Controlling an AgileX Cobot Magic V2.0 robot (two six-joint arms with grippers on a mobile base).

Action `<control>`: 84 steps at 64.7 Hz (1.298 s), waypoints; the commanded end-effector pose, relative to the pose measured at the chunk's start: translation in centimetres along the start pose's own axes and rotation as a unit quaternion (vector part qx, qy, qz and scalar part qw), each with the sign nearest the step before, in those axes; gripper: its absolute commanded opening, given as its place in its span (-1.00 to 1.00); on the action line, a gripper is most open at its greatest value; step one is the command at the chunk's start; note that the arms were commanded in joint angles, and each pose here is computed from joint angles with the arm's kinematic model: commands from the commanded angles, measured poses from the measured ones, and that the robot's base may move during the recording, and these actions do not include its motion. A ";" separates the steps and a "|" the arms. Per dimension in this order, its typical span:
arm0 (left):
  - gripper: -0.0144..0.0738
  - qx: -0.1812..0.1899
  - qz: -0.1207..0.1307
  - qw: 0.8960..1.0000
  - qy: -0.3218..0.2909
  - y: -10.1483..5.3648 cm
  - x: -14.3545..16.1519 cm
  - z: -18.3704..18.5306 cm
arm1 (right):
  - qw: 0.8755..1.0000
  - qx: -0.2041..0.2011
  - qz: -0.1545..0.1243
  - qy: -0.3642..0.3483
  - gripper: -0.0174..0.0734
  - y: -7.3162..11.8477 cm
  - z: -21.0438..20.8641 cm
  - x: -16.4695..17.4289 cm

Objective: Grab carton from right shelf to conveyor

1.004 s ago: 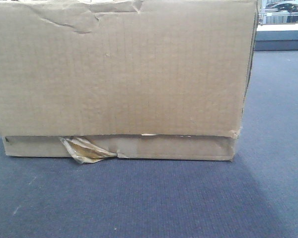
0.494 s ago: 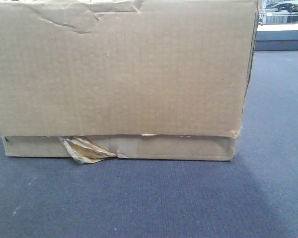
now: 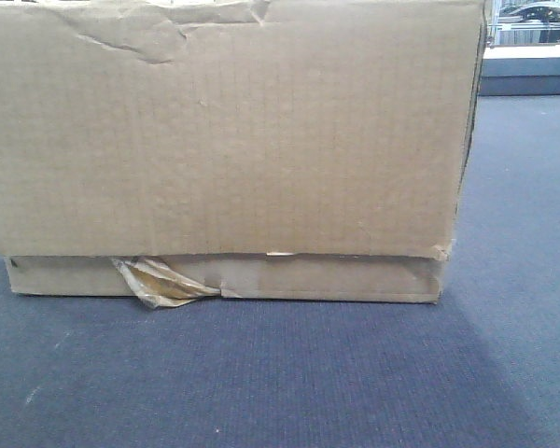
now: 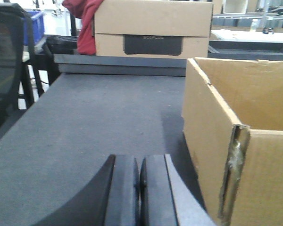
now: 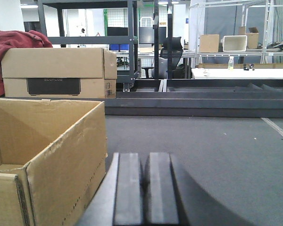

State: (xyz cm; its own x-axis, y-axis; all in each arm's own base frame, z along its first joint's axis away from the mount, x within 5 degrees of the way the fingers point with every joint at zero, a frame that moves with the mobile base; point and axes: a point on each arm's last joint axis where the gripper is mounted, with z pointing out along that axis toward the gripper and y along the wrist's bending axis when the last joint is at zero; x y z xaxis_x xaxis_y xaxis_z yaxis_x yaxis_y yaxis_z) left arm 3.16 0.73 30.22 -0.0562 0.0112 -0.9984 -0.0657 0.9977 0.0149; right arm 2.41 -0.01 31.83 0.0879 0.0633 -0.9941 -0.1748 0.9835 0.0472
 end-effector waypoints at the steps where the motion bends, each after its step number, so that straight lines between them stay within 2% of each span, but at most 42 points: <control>1: -0.64 -0.002 0.011 1.000 -0.010 -0.2 0.9 0.0 | 1.000 0.002 -0.007 -0.009 -0.79 0.0 -0.1 -0.1; 11: -0.64 -0.024 -0.019 0.999 -0.023 -0.3 4.6 1.2 | 1.000 0.002 -0.007 -0.009 -0.79 0.0 -0.1 -0.1; 23: -0.64 -0.025 -0.020 0.998 -0.060 -0.4 9.0 2.9 | 1.000 0.002 -0.007 -0.010 -0.79 0.0 -0.1 -0.1; 26: -0.64 -0.024 -0.019 0.996 -0.084 -0.4 8.5 2.9 | 1.000 0.002 -0.007 -0.010 -0.79 0.0 -0.1 -0.1; 30: -0.64 -0.025 -0.020 0.998 -0.050 -0.4 9.1 2.9 | 1.000 0.002 -0.007 -0.010 -0.79 0.0 -0.1 -0.1; 84: -0.64 -0.025 -0.020 0.998 -0.058 -0.4 9.0 2.9 | 1.000 0.002 -0.007 -0.010 -0.79 0.0 -0.1 -0.1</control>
State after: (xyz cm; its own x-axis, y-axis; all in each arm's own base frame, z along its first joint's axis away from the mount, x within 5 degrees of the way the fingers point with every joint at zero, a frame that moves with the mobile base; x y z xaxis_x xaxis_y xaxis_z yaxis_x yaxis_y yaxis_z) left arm 5.64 0.67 20.85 0.0367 -0.0163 -0.9992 -0.1160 0.9930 -0.0204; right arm 2.41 -0.01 31.83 0.0879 0.0633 -0.9941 -0.1748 0.9835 0.0472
